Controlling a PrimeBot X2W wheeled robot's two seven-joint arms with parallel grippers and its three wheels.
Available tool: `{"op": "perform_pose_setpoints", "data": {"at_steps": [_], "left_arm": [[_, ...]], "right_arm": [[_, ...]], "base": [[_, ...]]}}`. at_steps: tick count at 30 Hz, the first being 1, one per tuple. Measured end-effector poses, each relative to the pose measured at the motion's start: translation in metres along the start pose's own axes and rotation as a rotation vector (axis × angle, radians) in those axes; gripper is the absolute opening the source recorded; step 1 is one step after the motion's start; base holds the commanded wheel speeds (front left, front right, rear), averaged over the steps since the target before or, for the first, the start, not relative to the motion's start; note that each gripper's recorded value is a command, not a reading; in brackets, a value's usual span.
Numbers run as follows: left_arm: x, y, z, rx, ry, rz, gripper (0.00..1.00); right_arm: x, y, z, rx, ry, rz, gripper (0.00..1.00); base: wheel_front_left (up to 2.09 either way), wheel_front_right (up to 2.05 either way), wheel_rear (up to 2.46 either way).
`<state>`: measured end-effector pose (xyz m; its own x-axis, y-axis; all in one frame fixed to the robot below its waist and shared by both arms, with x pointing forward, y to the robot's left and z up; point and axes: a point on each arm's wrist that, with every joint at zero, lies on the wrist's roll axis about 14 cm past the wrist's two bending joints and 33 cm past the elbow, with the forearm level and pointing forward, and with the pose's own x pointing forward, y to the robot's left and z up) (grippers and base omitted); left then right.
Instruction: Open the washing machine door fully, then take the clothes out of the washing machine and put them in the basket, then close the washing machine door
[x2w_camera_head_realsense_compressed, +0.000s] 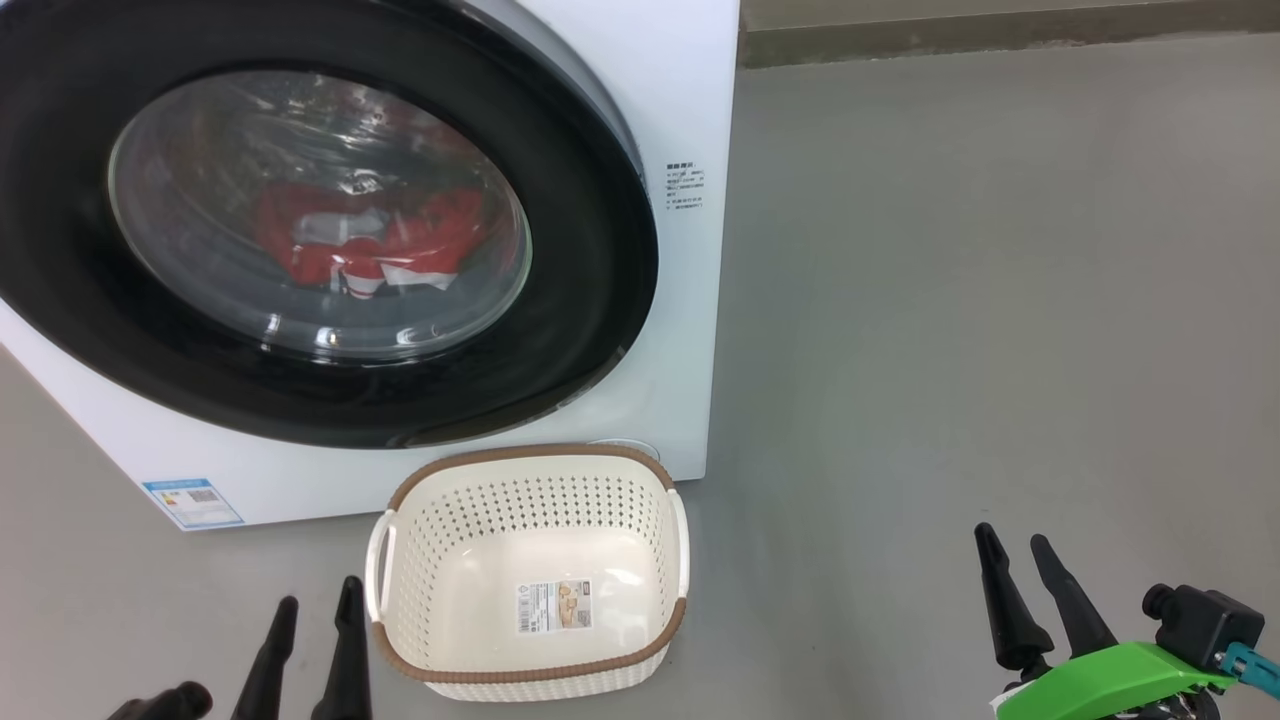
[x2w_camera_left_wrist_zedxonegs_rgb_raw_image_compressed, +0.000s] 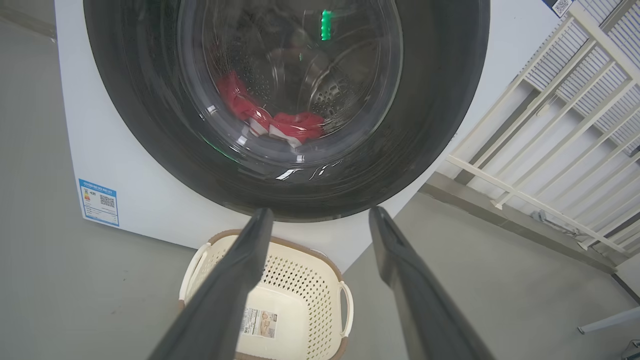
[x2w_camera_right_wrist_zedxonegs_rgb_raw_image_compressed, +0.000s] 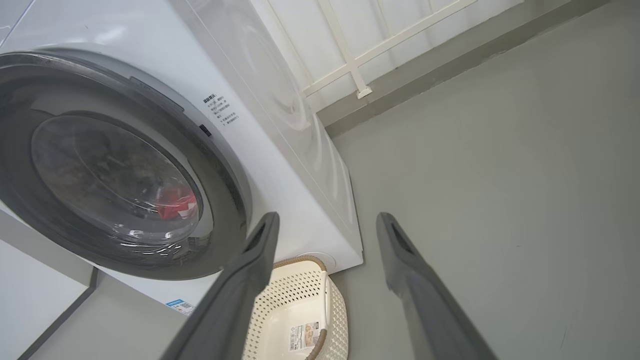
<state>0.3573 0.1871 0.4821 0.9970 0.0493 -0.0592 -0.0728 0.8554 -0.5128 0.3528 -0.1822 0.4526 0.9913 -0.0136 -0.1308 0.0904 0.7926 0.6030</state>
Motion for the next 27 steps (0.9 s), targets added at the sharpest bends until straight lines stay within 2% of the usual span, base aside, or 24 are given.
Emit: {"op": "perform_pose_setpoints", "data": {"at_steps": [27], "left_arm": [[-0.0094,-0.0057,0.0051,0.302,-0.053,-0.053,1.0]], "right_arm": [[-0.0082,0.0015,0.0013,-0.232,-0.033,0.031,1.0]], "base": [[0.0,0.0,0.0]]}}
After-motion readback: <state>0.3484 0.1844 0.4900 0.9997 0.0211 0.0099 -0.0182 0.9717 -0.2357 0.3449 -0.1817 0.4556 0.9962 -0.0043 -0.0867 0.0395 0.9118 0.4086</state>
